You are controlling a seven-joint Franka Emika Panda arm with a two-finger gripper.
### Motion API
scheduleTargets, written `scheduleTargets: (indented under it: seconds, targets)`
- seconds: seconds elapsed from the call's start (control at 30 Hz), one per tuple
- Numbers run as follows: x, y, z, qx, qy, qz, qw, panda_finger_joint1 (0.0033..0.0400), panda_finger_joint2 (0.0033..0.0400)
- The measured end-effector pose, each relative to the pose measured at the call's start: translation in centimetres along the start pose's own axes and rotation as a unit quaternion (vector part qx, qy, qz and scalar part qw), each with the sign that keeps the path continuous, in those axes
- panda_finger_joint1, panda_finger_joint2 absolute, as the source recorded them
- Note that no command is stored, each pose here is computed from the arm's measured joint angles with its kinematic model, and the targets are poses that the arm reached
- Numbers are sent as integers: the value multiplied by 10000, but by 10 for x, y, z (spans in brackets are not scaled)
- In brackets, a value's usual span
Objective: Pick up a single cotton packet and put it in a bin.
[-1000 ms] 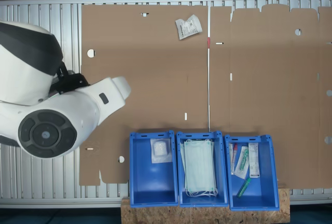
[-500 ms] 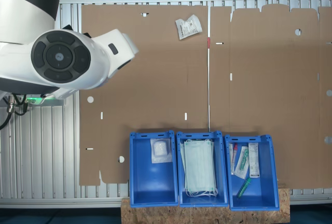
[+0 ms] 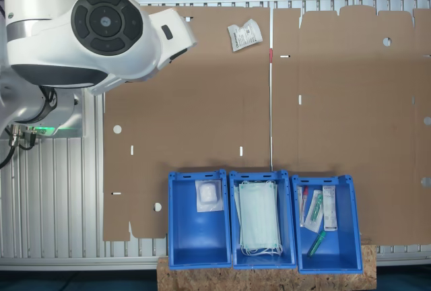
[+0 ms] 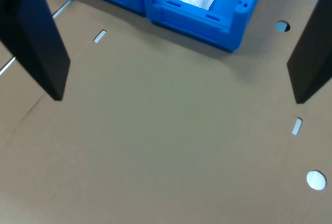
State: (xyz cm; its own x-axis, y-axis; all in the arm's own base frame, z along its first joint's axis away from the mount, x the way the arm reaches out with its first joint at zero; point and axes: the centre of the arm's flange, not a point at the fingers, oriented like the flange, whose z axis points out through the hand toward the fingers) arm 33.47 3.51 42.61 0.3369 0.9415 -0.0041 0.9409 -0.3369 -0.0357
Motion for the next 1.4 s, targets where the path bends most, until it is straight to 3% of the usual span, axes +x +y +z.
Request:
scheduleTargets:
  seconds: [0.23, 0.43, 0.83, 1.4]
  targets:
    - [25, 20, 10, 162, -53, 274, 9995, 400, 400]
    - [49, 38, 14, 202, -49, 389, 9990, 400, 400]
    - [103, 64, 48, 83, 48, 460, 9989, 400, 400]
    - [137, 100, 108, -107, 296, 818, 9962, 400, 400]
